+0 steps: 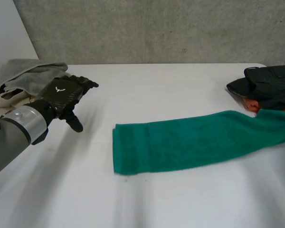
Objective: Fold the laundry.
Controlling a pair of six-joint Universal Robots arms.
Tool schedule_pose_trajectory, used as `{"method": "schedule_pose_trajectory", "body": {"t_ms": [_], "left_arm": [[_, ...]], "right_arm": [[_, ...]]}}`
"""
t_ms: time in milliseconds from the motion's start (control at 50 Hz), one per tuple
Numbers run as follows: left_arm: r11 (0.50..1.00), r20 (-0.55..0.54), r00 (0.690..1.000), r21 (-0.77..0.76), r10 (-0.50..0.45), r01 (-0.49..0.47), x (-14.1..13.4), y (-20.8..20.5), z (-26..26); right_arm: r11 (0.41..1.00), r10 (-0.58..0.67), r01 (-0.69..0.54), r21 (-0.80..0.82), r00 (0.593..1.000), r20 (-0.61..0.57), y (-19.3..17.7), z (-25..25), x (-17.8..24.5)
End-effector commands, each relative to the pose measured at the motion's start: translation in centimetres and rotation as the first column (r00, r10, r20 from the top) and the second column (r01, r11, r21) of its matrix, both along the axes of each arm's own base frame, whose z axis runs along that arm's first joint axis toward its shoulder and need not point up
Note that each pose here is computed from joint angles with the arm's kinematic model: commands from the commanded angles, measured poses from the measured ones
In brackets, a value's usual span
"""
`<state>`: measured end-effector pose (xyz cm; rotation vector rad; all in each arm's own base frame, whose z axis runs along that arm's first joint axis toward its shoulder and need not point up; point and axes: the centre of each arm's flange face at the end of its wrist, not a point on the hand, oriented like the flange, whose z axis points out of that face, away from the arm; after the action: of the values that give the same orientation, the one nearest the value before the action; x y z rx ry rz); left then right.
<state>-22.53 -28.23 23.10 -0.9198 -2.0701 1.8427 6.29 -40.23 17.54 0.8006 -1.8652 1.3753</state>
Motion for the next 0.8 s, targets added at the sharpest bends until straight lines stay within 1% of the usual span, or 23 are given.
{"method": "schedule_pose_trajectory", "body": {"t_ms": [20, 60, 80, 100, 160, 180, 200, 260, 340, 400, 440, 480, 500, 540, 560, 580, 620, 640, 680, 700, 720, 780, 800], "left_arm": [[1.000, -0.006, 1.000, 0.011, -0.005, 0.005, 0.0, 0.3, -0.2], [1.000, -0.008, 1.000, 0.017, -0.006, 0.006, -0.1, 0.4, -0.3], [1.000, -0.011, 1.000, 0.017, -0.007, 0.007, -0.1, 0.5, -0.2], [1.000, -0.011, 1.000, 0.019, -0.009, 0.009, -0.1, 0.6, -0.3], [1.000, -0.013, 1.000, 0.021, -0.008, 0.008, -0.2, 0.9, -0.2], [1.000, -0.014, 1.000, 0.023, -0.009, 0.009, -0.2, 1.0, -0.3], [1.000, -0.016, 1.000, 0.024, -0.010, 0.011, -0.2, 1.0, -0.3], [0.999, -0.015, 1.000, 0.036, -0.017, 0.018, -0.3, 1.4, -0.6], [0.999, -0.015, 1.000, 0.039, -0.028, 0.029, -0.6, 1.6, -1.0], [0.999, -0.015, 0.999, 0.035, -0.037, 0.038, -1.0, 1.7, -1.3], [0.998, -0.014, 0.999, 0.035, -0.042, 0.042, -1.2, 1.7, -1.4], [0.998, -0.019, 0.999, 0.037, -0.047, 0.048, -1.4, 1.9, -1.5], [0.998, -0.021, 0.998, 0.039, -0.051, 0.052, -1.5, 2.0, -1.5], [0.998, -0.027, 0.998, 0.041, -0.055, 0.056, -1.7, 2.1, -1.5], [0.997, -0.029, 0.998, 0.041, -0.060, 0.061, -1.9, 2.2, -1.5], [0.997, -0.031, 0.998, 0.042, -0.062, 0.063, -2.0, 2.3, -1.5], [0.997, -0.038, 0.997, 0.037, -0.070, 0.071, -2.2, 2.4, -1.5], [0.997, -0.040, 0.997, 0.035, -0.071, 0.073, -2.3, 2.4, -1.4], [0.996, -0.042, 0.996, 0.033, -0.077, 0.079, -2.5, 2.5, -1.5], [0.996, -0.044, 0.995, 0.036, -0.086, 0.087, -2.7, 2.7, -1.5], [0.995, -0.044, 0.995, 0.034, -0.089, 0.090, -2.8, 2.8, -1.5], [0.994, -0.043, 0.994, 0.045, -0.102, 0.104, -3.1, 3.2, -1.8], [0.993, -0.043, 0.994, 0.047, -0.103, 0.105, -3.2, 3.3, -1.9]], "right_arm": [[0.922, 0.348, -0.356, -0.154, 0.934, -0.074, 2.8, 1.9, 11.3], [0.849, 0.481, -0.489, -0.201, 0.872, -0.093, 4.8, 2.6, 14.7], [0.801, 0.547, -0.556, -0.223, 0.830, -0.105, 6.1, 2.9, 16.4], [0.698, 0.663, -0.670, -0.253, 0.738, -0.127, 8.6, 3.0, 19.4], [0.537, 0.801, -0.802, -0.262, 0.582, -0.139, 12.3, 1.7, 23.1], [0.432, 0.867, -0.864, -0.258, 0.477, -0.143, 15.0, 0.8, 25.3], [0.384, 0.894, -0.889, -0.250, 0.425, -0.141, 16.4, 0.1, 26.3], [0.279, 0.947, -0.941, -0.191, 0.303, -0.106, 20.2, -2.6, 28.4], [0.242, 0.966, -0.967, -0.076, 0.247, -0.072, 22.5, -5.9, 29.5], [0.241, 0.968, -0.970, -0.026, 0.243, -0.068, 23.1, -6.4, 29.6], [0.310, 0.949, -0.950, -0.031, 0.311, -0.055, 22.3, -5.5, 29.3], [0.393, 0.919, -0.918, -0.052, 0.394, -0.008, 21.3, -4.9, 28.8], [0.482, 0.876, -0.872, -0.088, 0.477, 0.075, 20.1, -3.9, 28.1], [0.560, 0.825, -0.817, -0.139, 0.532, 0.193, 19.1, -2.2, 27.3], [0.595, 0.796, -0.788, -0.161, 0.548, 0.257, 18.7, -1.5, 26.8], [0.653, 0.738, -0.731, -0.196, 0.558, 0.380, 18.0, 0.0, 25.7], [0.705, 0.675, -0.678, -0.207, 0.551, 0.491, 17.2, 1.0, 24.5], [0.752, 0.602, -0.636, -0.175, 0.553, 0.576, 16.5, 1.0, 23.2], [0.782, 0.542, -0.611, -0.124, 0.567, 0.620, 16.0, 0.5, 22.1], [0.792, 0.517, -0.604, -0.091, 0.583, 0.626, 15.8, 0.2, 21.5], [0.808, 0.471, -0.589, -0.022, 0.624, 0.623, 15.5, -0.6, 20.5], [0.821, 0.398, -0.561, 0.110, 0.700, 0.593, 15.3, -2.2, 18.8], [0.823, 0.364, -0.538, 0.181, 0.745, 0.559, 15.0, -3.2, 17.8]]}}
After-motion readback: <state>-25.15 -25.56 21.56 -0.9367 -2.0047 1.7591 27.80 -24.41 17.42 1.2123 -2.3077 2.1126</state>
